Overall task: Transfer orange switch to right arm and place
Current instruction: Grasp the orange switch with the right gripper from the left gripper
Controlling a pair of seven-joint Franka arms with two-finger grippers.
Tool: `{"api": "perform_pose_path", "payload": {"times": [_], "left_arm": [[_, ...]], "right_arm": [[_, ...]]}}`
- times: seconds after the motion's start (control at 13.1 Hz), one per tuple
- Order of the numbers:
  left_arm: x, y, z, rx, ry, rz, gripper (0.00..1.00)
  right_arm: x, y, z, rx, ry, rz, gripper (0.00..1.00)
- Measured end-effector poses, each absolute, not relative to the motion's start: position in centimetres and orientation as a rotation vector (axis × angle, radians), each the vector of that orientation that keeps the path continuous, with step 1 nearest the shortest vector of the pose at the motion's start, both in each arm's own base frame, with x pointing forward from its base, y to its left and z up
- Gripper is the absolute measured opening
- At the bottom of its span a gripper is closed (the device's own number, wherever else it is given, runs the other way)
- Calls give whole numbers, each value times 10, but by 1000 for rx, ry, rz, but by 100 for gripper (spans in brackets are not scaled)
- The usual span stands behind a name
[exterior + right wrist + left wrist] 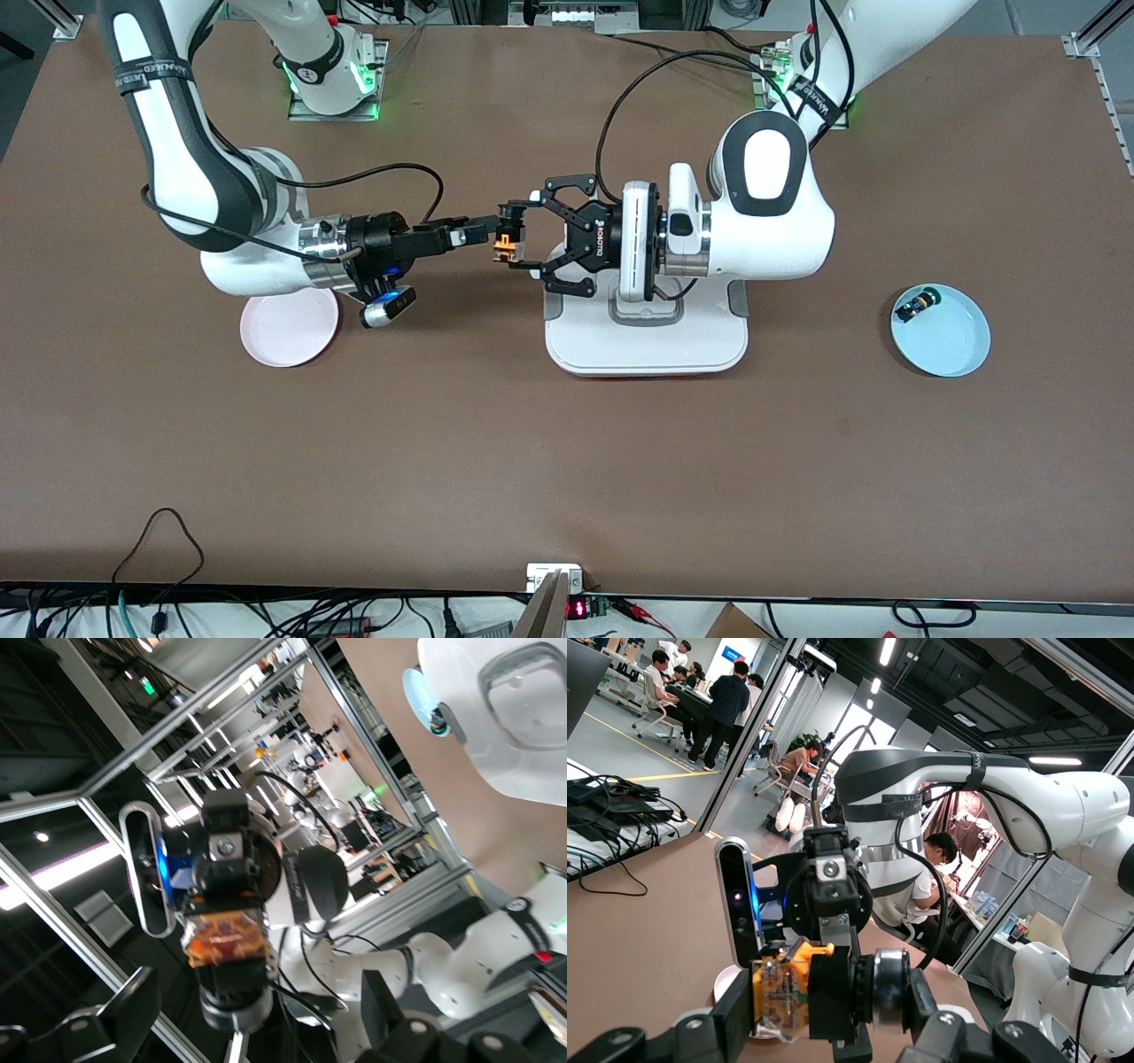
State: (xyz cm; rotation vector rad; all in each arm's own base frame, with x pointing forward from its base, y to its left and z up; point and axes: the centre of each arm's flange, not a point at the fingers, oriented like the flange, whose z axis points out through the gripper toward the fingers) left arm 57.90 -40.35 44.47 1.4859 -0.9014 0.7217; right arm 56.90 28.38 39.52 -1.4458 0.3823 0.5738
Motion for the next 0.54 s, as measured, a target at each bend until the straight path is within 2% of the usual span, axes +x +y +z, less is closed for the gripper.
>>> {"api": "perform_pose_path", "payload": {"times": [0.54], "left_arm": [[578,-404,445,1485,-901,721,72]], "right_arm": [[573,286,395,-1452,445,549,97]]}}
